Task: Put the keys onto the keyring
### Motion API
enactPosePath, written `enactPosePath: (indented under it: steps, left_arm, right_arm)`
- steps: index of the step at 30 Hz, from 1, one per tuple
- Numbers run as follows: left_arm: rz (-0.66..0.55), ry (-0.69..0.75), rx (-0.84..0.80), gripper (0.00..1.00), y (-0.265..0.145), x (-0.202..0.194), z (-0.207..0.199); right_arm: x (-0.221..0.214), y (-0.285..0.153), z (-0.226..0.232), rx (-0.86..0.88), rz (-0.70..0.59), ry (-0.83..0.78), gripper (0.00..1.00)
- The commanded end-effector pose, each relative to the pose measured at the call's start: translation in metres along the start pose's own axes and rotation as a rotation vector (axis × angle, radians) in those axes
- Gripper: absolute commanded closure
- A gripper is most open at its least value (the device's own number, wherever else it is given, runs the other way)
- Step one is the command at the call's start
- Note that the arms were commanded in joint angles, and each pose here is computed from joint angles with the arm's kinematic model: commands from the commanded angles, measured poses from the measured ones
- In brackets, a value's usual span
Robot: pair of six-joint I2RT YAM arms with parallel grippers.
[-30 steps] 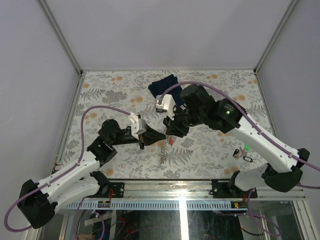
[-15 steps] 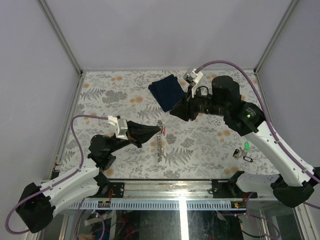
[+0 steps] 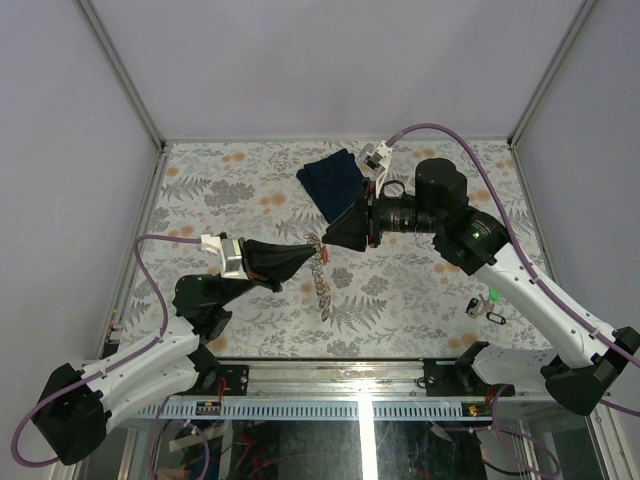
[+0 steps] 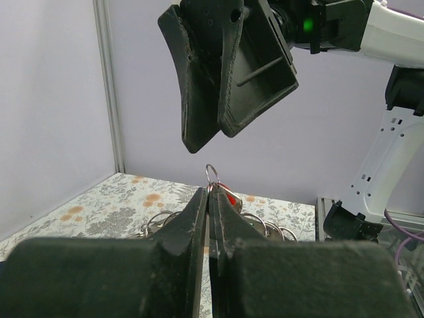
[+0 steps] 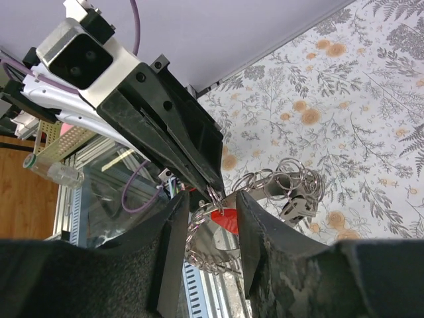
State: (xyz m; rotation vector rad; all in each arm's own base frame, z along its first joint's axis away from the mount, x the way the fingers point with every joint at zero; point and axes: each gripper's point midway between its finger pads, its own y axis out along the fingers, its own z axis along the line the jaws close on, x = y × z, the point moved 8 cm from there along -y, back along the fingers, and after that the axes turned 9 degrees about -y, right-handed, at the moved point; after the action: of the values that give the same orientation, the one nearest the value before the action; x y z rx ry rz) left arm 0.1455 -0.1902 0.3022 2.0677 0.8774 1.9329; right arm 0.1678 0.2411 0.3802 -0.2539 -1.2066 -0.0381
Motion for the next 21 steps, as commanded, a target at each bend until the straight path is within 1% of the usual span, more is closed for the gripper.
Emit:
enactPosePath:
  steps: [1, 11, 17, 21]
  left_arm:
    - [-0.129, 0.065, -0.046, 1.0, 0.009, 0.03, -0.008]
    - [-0.124, 0.071, -0.063, 1.0, 0.01, 0.032, -0.009]
    - [-0.121, 0.069, -0.062, 1.0, 0.011, 0.032, -0.009]
    - [-0.118, 0.069, -0.061, 1.0, 0.011, 0.031, -0.009]
  right_arm:
    - [0.011, 0.002, 0.005, 0.059, -0.055, -0.019, 0.6]
    - [0.001, 0.007, -0.002, 0.052, -0.003, -0.002, 0.6]
    - [-0.002, 0.007, 0.0, 0.082, 0.014, 0.001, 0.66]
    - [-0.004, 0.008, 0.001, 0.103, 0.021, 0.002, 0.67]
